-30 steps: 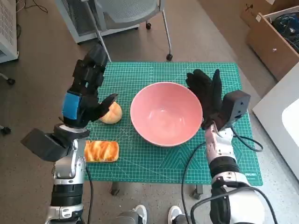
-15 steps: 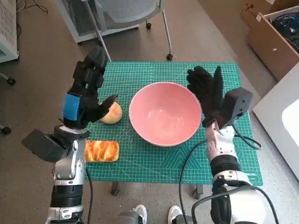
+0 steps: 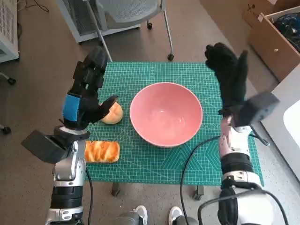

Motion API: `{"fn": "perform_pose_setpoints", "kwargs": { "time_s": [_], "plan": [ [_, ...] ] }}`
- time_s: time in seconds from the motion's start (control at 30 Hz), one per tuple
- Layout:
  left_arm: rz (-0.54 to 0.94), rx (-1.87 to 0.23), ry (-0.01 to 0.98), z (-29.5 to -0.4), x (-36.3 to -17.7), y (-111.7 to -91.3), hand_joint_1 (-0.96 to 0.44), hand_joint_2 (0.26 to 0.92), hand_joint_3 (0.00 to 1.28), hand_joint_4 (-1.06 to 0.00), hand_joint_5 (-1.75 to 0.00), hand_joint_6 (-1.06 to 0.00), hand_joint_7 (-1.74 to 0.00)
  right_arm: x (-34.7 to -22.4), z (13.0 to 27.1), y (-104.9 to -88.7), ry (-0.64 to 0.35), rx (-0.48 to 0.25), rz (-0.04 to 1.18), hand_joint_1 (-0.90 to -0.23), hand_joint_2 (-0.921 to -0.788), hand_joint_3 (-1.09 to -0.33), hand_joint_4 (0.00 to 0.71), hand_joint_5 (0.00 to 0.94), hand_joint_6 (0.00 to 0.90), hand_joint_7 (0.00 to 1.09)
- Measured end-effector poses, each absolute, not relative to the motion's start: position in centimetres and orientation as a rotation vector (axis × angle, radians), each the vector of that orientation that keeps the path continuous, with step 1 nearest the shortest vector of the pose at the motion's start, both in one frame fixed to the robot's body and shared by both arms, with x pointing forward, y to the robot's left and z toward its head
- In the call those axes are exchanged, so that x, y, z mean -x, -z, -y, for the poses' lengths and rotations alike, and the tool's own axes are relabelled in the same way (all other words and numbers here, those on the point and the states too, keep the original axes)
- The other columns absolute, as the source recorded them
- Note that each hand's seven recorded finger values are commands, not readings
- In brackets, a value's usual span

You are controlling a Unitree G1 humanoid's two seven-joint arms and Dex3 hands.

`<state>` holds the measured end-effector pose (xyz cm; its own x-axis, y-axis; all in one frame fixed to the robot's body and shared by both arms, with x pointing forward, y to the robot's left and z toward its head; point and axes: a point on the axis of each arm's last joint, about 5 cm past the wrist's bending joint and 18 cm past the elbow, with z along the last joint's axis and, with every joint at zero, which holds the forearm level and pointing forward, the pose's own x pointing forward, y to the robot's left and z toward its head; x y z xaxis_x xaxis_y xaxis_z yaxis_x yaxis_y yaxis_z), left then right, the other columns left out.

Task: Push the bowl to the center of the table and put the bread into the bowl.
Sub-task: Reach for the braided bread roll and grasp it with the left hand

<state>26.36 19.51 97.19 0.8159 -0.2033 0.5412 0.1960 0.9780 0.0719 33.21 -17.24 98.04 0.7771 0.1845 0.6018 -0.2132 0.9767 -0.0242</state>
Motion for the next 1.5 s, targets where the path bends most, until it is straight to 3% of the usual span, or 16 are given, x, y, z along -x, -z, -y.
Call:
{"fn": "perform_pose_setpoints", "kwargs": {
  "time_s": [0.27, 0.57, 1.07, 1.5],
  "plan": [
    [0.576, -0.021, 0.229, -19.2, -26.4, -97.5, -0.44, 0.92, 0.2, -0.04, -0.08, 0.0, -0.44, -31.7, 18.2, -99.5, -0.251, 0.01, 0.814, -0.621, -0.921, -0.762, 0.179, 0.016, 0.103, 0.39],
    [0.603, -0.116, 0.251, -20.7, -26.3, -98.8, -0.45, 0.91, 0.19, -0.06, -0.09, 0.0, -0.47, -30.5, 18.1, -99.9, -0.267, 0.039, 0.84, -0.629, -0.921, -0.754, 0.191, 0.017, 0.104, 0.39],
    [0.647, -0.758, 0.272, -26.1, -23.8, -102.9, -0.52, 0.866, 0.13, -0.09, -0.1, 0.0, -0.57, -30.6, 18.0, -99.7, -0.242, 0.039, 0.806, -0.631, -0.921, -0.755, 0.195, 0.012, 0.101, 0.4],
    [0.455, -1.013, 0.43, -27.7, -20.9, -102.0, -0.46, 0.827, 0.06, -0.15, -0.08, -0.03, -0.61, -31.1, 17.7, -99.5, -0.237, 0.022, 0.78, -0.654, -0.921, -0.741, 0.2, 0.01, 0.1, 0.39]
  ]
}}
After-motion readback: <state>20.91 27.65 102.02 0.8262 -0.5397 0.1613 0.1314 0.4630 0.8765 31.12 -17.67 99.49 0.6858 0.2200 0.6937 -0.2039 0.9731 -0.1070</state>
